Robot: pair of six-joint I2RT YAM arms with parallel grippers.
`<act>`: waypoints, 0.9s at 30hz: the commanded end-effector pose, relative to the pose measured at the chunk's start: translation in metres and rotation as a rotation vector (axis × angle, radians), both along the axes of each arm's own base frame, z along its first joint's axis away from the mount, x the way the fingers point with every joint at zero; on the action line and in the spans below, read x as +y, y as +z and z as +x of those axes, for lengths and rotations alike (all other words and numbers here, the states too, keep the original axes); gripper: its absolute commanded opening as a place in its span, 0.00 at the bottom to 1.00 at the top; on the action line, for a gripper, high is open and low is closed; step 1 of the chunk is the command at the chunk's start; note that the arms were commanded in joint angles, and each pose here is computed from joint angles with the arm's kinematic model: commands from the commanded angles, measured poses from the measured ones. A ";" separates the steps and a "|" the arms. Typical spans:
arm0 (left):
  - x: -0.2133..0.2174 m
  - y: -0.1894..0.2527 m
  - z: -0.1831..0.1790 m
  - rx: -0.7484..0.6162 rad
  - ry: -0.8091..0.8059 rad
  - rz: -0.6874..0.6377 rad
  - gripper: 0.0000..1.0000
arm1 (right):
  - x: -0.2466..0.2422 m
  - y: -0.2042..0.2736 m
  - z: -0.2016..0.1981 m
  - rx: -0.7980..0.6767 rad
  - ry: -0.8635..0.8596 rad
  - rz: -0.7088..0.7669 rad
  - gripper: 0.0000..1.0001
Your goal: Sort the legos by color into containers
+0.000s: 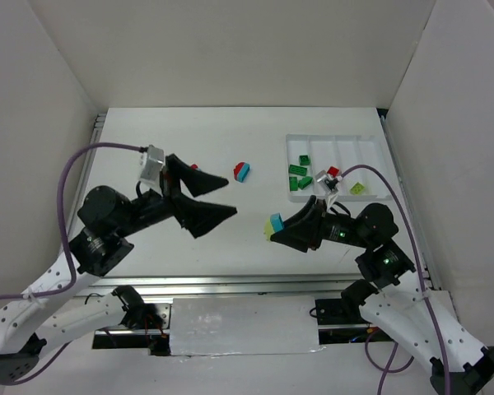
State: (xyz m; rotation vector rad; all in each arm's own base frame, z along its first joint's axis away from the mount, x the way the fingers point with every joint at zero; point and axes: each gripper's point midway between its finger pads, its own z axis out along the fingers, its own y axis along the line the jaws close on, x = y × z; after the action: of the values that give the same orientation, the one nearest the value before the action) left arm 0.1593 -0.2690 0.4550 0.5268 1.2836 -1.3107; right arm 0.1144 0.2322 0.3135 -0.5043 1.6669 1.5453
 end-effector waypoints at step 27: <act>-0.028 -0.067 -0.070 0.144 -0.358 0.077 0.52 | 0.066 0.061 -0.028 -0.254 0.230 0.120 0.00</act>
State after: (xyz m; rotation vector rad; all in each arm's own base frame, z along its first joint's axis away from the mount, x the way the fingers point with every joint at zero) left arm 0.0979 -0.2948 0.3755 0.7098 1.4692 -1.5914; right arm 0.0799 0.2931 0.3564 -0.8347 1.4074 1.6877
